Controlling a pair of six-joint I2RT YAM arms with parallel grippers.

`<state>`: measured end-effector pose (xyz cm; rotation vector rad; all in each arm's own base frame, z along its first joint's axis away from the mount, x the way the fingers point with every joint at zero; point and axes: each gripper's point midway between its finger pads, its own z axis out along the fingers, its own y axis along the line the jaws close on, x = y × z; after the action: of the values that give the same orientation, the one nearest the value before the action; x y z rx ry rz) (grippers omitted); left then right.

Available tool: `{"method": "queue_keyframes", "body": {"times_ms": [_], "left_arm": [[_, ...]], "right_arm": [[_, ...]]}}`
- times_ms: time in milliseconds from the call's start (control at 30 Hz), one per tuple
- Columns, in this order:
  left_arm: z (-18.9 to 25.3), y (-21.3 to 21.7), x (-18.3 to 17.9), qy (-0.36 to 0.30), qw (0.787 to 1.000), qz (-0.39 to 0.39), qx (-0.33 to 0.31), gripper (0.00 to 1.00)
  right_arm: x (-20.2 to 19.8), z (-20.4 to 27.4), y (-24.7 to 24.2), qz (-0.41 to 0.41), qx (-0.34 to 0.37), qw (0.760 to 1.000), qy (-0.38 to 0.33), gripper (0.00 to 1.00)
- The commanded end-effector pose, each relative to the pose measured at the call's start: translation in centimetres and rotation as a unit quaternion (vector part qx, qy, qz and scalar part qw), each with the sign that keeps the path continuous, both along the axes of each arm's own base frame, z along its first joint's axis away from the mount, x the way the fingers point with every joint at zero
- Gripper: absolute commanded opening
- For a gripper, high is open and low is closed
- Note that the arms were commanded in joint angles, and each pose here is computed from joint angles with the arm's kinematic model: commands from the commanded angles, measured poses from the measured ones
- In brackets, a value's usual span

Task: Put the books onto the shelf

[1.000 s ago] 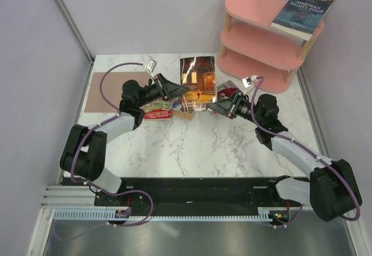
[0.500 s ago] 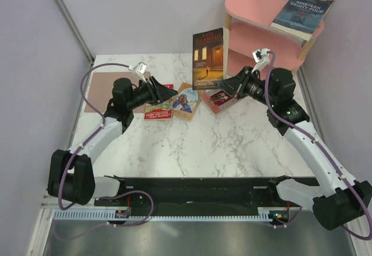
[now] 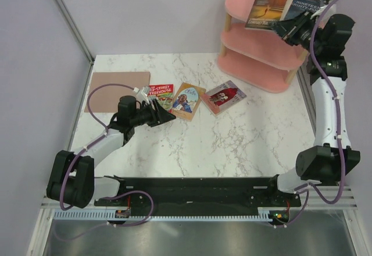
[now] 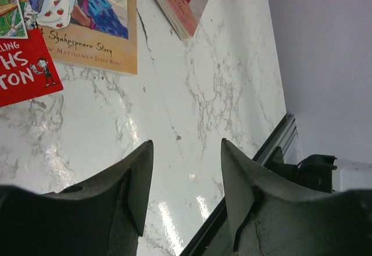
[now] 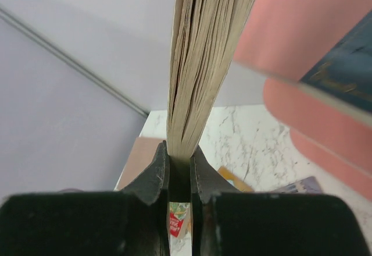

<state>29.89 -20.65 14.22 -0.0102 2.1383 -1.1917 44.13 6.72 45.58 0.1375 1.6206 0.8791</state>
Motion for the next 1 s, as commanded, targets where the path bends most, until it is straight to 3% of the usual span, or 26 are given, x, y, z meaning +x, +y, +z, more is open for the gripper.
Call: {"method": "queue_keyframes", "body": {"times_ms": [0, 533, 967], "left_arm": [[0.3, 0.2, -0.4, -0.033, 0.999, -0.008, 0.01, 0.56], [-1.0, 0.1, -1.1, -0.019, 1.0, -0.014, 0.006, 0.55], [-0.9, 0.1, -1.2, -0.021, 1.0, -0.02, 0.004, 0.54]], "right_arm": [[-1.0, 7.1, -2.6, 0.011, 0.009, 0.997, -0.081, 0.0], [1.6, 4.5, -10.8, -0.003, 0.105, 0.993, -0.05, 0.02], [2.3, 1.8, -12.7, 0.003, 0.168, 0.985, -0.032, 0.05]]}}
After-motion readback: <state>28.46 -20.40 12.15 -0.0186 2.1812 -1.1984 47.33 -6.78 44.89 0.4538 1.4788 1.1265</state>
